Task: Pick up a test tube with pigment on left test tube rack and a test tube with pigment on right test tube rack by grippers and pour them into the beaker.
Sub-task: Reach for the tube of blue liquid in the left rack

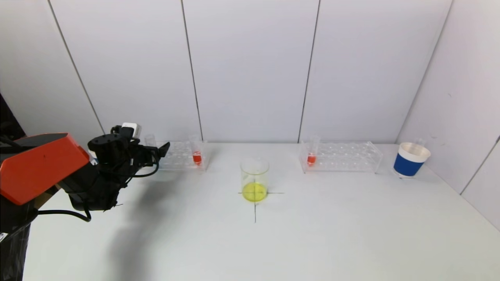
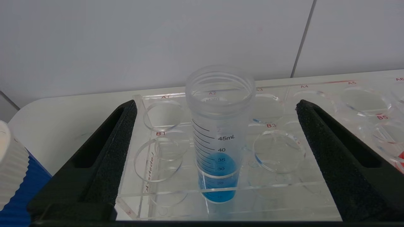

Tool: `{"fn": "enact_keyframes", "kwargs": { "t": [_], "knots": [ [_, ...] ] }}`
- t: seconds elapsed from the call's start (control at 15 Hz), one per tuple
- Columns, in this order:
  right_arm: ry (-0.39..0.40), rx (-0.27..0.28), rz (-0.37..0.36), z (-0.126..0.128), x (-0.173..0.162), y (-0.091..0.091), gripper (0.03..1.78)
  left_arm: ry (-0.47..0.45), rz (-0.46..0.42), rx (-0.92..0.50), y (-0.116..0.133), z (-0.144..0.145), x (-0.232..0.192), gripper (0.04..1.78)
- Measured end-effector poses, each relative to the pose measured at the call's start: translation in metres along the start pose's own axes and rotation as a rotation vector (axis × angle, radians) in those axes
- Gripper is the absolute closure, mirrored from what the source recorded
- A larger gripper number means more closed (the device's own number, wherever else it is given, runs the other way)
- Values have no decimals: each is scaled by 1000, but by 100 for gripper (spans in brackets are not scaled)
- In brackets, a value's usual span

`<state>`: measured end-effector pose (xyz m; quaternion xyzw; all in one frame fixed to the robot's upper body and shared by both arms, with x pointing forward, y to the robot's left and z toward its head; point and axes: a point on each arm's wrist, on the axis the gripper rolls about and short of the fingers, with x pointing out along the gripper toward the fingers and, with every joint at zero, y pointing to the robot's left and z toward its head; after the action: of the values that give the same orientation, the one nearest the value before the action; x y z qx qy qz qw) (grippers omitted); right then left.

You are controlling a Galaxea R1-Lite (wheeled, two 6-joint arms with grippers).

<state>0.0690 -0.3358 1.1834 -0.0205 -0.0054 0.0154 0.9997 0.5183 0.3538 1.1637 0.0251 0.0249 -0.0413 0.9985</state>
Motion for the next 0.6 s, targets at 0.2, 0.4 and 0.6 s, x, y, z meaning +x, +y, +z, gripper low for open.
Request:
{"fn": "enact_keyframes", "kwargs": {
  "t": [0.2, 0.4, 0.6],
  "knots": [
    [0, 0, 0, 0, 0, 0, 4, -1, 2, -1, 0, 1, 0, 6],
    [0, 0, 0, 0, 0, 0, 4, -12, 4, 2, 0, 1, -2, 6],
    [0, 0, 0, 0, 0, 0, 4, -15, 4, 5, 0, 0, -4, 6]
  ]
}}
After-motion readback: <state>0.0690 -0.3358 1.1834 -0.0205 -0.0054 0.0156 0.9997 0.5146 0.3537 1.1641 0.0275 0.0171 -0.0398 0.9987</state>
